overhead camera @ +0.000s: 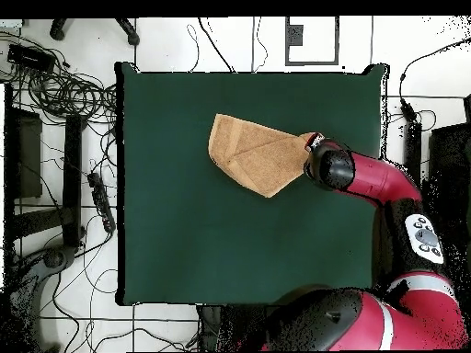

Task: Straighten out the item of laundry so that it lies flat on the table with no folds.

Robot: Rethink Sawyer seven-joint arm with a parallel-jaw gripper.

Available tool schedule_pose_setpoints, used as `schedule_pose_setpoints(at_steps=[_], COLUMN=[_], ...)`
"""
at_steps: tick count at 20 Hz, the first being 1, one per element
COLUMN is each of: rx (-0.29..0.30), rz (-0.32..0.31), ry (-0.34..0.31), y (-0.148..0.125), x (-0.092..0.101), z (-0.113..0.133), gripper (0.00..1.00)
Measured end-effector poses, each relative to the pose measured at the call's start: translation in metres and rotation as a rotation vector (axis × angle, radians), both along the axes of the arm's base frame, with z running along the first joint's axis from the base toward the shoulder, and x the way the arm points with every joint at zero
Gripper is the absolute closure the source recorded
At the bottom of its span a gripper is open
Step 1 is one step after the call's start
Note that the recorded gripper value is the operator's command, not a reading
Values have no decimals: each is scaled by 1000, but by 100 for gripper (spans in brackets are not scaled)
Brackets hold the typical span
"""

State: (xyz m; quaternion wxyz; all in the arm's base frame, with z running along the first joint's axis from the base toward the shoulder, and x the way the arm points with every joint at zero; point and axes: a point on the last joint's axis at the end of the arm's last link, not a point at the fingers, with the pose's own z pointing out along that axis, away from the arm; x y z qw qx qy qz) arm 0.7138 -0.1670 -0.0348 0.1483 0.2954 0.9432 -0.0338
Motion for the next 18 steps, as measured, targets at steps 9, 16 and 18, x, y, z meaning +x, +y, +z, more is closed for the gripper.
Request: schedule_pose_setpoints(at_steps=[9, 16, 18], rx=[9, 16, 16], rz=[-20, -63, -71], ry=[22, 39, 42], y=[-10, -35, -40], x=[-20, -41, -45], z=[14, 21, 22], gripper=[0, 0, 0])
